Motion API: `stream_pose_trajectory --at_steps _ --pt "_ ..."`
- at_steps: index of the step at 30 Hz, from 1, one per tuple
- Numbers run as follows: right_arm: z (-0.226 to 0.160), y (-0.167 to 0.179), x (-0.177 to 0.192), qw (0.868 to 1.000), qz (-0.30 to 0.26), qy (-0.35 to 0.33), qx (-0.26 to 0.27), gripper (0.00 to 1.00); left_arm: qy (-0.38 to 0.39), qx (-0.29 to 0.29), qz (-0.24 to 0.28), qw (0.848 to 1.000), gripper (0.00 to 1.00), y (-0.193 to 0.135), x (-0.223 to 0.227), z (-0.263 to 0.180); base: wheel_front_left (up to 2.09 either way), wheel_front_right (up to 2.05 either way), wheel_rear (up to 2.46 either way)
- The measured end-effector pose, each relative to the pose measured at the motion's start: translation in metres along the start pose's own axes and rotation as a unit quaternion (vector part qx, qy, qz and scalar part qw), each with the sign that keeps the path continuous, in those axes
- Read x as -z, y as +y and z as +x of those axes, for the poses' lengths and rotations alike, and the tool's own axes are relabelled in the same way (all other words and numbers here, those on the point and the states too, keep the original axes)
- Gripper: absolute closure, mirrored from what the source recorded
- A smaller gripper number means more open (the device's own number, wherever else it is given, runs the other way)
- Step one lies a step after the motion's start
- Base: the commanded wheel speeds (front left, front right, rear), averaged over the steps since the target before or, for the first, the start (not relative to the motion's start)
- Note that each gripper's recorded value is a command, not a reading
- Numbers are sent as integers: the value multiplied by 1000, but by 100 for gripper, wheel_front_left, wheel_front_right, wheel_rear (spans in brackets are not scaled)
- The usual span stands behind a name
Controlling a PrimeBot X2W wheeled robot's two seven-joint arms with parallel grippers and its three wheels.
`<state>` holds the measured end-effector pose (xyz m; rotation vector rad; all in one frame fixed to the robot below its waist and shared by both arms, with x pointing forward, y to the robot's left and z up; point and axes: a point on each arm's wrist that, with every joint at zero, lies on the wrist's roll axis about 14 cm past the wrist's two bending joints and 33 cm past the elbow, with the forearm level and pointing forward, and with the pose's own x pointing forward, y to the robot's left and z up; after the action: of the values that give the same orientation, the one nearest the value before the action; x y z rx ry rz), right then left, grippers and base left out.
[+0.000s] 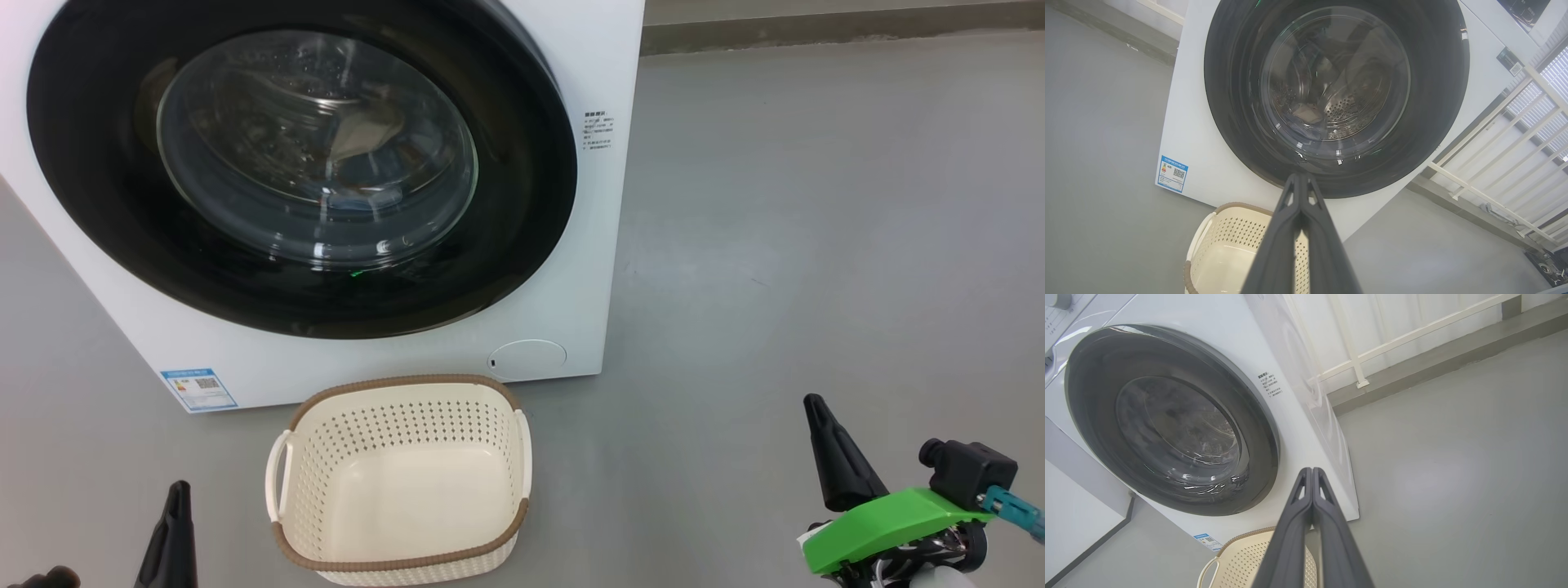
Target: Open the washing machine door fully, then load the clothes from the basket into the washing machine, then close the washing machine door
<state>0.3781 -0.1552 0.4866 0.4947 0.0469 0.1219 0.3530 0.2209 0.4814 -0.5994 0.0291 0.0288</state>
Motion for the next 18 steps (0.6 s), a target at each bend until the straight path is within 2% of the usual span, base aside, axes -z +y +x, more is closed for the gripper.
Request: stream_pose_trajectory --at_steps 18 --pt "0 -13 -4 994 102 -3 31 100 11 -16 -90 996 100 0 6 3 0 0 0"
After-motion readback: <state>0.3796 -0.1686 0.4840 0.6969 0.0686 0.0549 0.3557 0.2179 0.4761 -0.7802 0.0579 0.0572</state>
